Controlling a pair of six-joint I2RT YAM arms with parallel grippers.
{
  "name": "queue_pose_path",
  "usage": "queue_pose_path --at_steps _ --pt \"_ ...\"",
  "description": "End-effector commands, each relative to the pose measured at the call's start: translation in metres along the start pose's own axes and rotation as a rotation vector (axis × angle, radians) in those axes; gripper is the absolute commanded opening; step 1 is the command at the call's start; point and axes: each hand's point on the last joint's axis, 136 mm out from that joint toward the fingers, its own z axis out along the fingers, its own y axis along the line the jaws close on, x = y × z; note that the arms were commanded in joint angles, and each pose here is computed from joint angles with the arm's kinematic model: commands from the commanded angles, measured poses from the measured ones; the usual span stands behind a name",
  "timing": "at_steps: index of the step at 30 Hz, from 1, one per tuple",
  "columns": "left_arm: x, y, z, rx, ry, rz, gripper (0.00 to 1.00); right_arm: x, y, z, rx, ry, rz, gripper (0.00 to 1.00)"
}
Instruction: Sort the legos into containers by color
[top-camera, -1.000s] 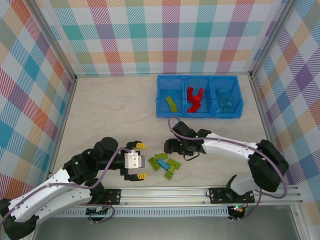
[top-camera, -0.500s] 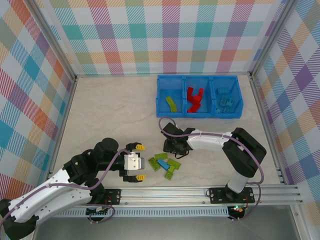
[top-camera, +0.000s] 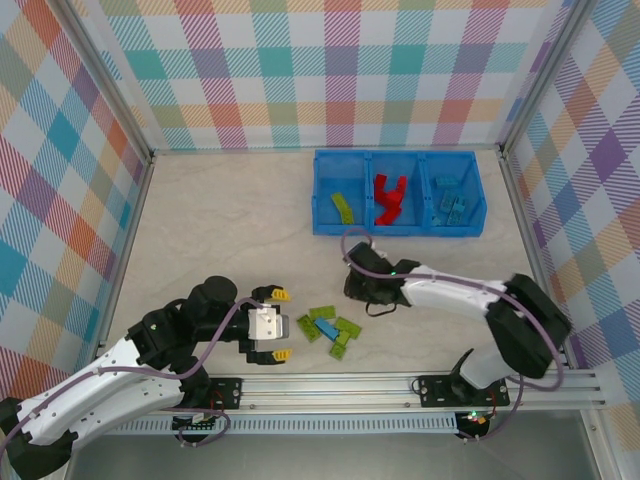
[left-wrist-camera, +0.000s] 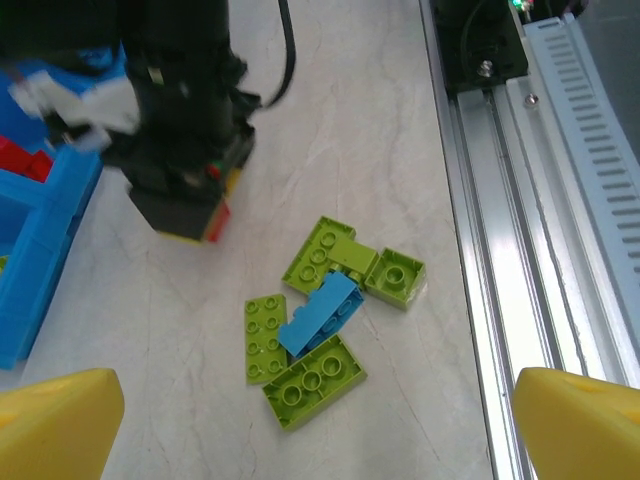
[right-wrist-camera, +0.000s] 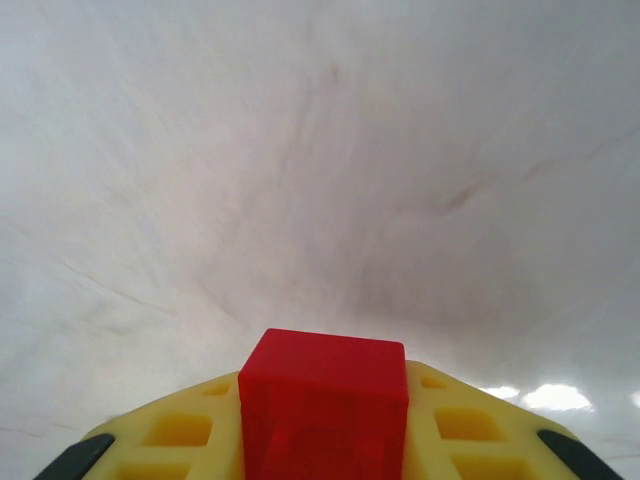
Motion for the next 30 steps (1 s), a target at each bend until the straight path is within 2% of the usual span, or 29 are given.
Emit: queue_pose_path --at_steps 1,4,7,11,14,18,20,23,27,30 --pt "-0.005 0.019 0.003 -0.086 -0.026 -0.101 1.0 -0.066 0.0 -0.038 -0.064 -0.177 -0.042 0.27" --pt "-0.001 0.038 0.005 -0.155 0.011 -0.229 1.0 -0.124 -0.009 -0.065 -0.088 -0.275 -0.044 0.28" --pt "0.004 0.062 0.001 -0.265 0.054 -0.395 1.0 -0.18 -0.026 -0.071 -0.03 -0.344 -0.049 0.28" --pt "0.014 0.099 -0.013 -0.46 0.114 -0.604 1.0 -0.237 -0.038 -0.044 -0.012 -0.324 -0.03 0.29" --pt "0.022 0.113 -0.021 -0.539 0.115 -0.712 1.0 -0.261 -0.033 -0.017 -0.037 -0.289 -0.001 0.3" --pt "0.025 0.116 -0.027 -0.57 0.097 -0.715 1.0 -0.276 -0.032 0.006 -0.014 -0.251 0.021 0.36" --pt "0.025 0.119 -0.03 -0.592 0.084 -0.722 1.0 -0.282 -0.032 0.008 -0.002 -0.248 0.029 0.48" --pt "0.024 0.122 -0.035 -0.62 0.063 -0.731 1.0 -0.288 -0.028 -0.005 -0.001 -0.271 0.027 0.58" --pt "0.022 0.127 -0.041 -0.643 0.039 -0.748 1.0 -0.28 -0.019 -0.033 -0.052 -0.278 0.025 0.61" --pt "0.022 0.129 -0.044 -0.651 0.026 -0.753 1.0 -0.249 0.004 -0.054 -0.169 -0.251 0.0 0.62"
